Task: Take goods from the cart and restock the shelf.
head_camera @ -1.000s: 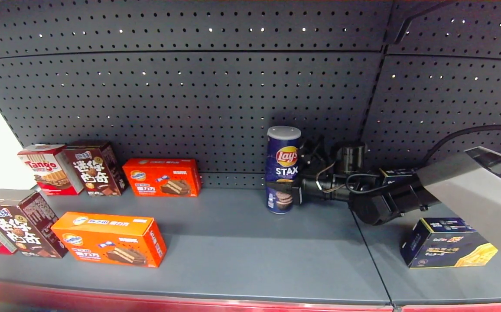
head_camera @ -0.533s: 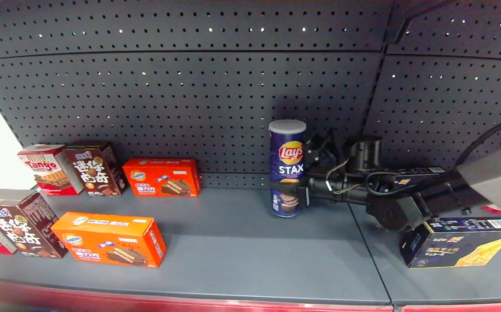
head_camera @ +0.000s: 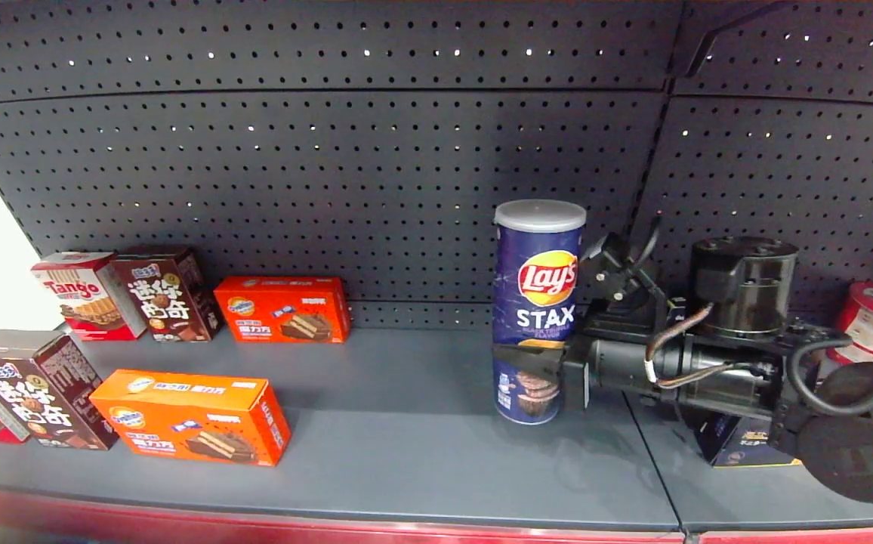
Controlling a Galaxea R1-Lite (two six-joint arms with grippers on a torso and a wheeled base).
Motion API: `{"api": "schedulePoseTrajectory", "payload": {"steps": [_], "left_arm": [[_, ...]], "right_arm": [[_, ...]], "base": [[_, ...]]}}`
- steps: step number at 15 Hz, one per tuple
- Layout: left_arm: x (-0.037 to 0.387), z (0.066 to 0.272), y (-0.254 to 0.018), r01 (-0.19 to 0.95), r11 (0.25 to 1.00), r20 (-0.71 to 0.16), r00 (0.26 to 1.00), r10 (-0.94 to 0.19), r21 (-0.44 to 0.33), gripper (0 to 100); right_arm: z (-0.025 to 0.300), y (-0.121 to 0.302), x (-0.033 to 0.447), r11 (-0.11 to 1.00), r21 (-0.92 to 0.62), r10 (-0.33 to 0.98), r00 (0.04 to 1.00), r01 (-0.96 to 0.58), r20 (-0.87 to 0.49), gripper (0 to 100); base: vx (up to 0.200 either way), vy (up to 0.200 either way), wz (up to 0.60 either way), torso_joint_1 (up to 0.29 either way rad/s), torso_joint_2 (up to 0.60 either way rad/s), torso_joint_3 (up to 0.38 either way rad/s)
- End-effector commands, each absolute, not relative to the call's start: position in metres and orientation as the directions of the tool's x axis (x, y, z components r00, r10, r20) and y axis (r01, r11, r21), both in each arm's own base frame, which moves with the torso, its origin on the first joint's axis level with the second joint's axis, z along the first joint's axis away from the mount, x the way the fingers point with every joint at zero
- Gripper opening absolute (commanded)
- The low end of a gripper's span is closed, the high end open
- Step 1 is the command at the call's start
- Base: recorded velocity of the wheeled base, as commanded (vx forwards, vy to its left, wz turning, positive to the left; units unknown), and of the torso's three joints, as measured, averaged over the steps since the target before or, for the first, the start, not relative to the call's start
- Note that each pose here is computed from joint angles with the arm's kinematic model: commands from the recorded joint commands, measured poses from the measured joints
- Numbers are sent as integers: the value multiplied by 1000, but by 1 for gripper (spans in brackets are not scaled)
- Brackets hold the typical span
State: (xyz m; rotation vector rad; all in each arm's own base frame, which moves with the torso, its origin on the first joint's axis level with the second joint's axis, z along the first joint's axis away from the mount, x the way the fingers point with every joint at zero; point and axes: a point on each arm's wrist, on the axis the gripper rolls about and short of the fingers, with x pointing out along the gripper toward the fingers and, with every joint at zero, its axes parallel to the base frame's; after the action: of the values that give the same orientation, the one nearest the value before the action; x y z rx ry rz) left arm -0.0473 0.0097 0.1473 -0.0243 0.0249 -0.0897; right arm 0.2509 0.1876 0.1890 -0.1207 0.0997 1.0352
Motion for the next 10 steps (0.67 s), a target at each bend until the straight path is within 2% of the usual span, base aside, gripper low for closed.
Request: {"api": "schedulePoseTrajectory", "payload": {"steps": [1,3,5,10], "left_arm": [[-50,152,10,78,997,-6,997,-78,-27,0],[-51,155,11,57,998,3,998,-57,-28,0],[-52,158,12,34,999,12,999,-34,-26,0],[-57,168,14,-27,999,47,999,28,-18,0]], "right_arm": [[194,180,229,491,-64,863,495,-869,-104,0],[179,175,219,492,-61,862,496,-868,-104,0],[169,172,217,559,-46,821,561,-828,-109,0],[148,176,209,616,7,782,610,-788,-131,0]], "base": [[0,0,0,0,0,0],[0,0,0,0,0,0],[0,0,0,0,0,0],[0,0,0,0,0,0]]}}
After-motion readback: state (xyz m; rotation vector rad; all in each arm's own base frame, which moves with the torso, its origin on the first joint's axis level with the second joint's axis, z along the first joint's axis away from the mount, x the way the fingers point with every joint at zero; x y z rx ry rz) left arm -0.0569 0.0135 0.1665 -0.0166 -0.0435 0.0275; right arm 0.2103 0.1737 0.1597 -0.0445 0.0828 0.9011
